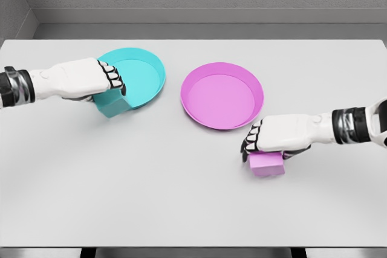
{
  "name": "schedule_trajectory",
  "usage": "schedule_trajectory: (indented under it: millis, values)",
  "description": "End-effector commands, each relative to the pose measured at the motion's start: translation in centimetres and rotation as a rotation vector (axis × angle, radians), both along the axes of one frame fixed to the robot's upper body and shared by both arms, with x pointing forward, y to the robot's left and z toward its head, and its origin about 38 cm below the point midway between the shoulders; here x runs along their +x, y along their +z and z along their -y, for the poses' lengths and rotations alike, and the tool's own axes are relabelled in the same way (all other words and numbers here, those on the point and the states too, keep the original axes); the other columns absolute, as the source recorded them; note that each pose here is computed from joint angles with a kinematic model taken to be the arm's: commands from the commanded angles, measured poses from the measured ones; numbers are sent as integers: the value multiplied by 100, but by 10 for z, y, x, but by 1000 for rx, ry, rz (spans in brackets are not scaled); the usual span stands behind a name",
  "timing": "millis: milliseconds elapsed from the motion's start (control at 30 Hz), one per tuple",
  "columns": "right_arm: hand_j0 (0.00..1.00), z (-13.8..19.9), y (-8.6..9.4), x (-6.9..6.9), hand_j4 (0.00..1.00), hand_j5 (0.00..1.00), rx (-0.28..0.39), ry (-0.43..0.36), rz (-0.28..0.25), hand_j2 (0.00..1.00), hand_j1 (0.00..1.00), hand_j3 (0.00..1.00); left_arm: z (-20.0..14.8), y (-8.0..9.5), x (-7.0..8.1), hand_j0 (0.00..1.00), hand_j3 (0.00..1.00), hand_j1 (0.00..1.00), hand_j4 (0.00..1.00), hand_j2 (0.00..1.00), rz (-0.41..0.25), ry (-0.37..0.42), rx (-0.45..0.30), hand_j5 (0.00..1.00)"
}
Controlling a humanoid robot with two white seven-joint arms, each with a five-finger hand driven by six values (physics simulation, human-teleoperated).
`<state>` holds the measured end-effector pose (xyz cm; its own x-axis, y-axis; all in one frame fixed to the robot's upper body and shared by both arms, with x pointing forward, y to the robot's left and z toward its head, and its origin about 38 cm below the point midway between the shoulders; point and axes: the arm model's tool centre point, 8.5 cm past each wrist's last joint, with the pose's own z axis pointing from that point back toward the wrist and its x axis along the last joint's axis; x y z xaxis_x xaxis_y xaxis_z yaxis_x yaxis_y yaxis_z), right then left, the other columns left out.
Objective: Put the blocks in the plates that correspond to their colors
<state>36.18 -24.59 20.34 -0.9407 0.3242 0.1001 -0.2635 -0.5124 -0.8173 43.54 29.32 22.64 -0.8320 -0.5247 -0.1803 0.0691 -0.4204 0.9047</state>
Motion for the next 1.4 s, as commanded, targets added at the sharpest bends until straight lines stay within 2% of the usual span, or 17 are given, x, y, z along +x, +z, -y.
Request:
schedule_trajectory:
  millis: [0,133,367,467,567,633,667,733,767,833,867,967,1133,1200,1267,1300,1367]
  values:
    - [65,3,8,4,65,65,26,-20,4,65,65,65,-9,-5,11,46,46,46,46,46,-20,54,-37,46]
    - [65,5,13,6,65,65,59,-34,-8,65,65,65,-16,-5,26,46,46,46,46,46,-24,107,-78,46]
    - [65,27,31,30,65,65,117,-134,22,65,65,65,1,-8,46,46,46,46,46,46,-31,119,-128,46]
    - [65,36,43,40,65,65,214,-185,-17,65,65,65,10,-16,54,47,47,47,47,47,-49,140,-154,47]
    - [59,14,39,55,59,59,318,-181,-53,59,59,59,11,-18,60,49,49,49,49,49,-43,204,-163,49]
    - [60,-6,45,69,60,60,368,-164,-45,60,60,60,7,-19,66,59,59,59,59,59,-38,281,-169,59]
    - [60,-18,56,79,60,60,401,-151,-27,60,60,60,4,-20,70,71,71,71,71,71,-35,333,-172,71]
    - [60,-24,85,90,60,60,468,-147,33,60,60,60,6,-20,73,90,90,90,90,90,-33,356,-183,90]
    - [62,-20,90,94,62,62,490,-165,43,62,62,62,9,-21,73,97,97,97,97,97,-37,351,-189,97]
    - [96,-8,89,99,96,96,497,-202,47,96,96,96,12,-24,73,100,100,100,100,100,-47,347,-198,100]
    - [100,5,85,104,100,100,505,-248,43,100,100,100,16,-27,75,100,100,100,100,100,-55,350,-208,100]
    - [100,62,73,126,100,100,549,-442,27,100,100,100,17,-34,78,100,100,100,100,100,-73,363,-215,100]
    - [100,109,80,131,100,100,580,-563,53,100,100,100,5,-17,80,100,100,100,100,100,-67,378,-271,100]
    - [100,119,78,128,100,100,557,-583,56,100,100,100,-24,-1,72,100,100,100,100,100,-68,372,-310,100]
    - [100,121,71,125,100,100,542,-589,46,100,100,100,-60,24,52,100,100,100,100,100,-69,269,-369,100]
    - [100,122,68,123,100,100,529,-590,44,100,100,100,-93,39,44,100,100,100,100,100,-60,323,-391,100]
    - [100,123,66,122,100,100,523,-592,42,100,100,100,-133,31,26,100,100,100,100,100,-108,409,-428,100]
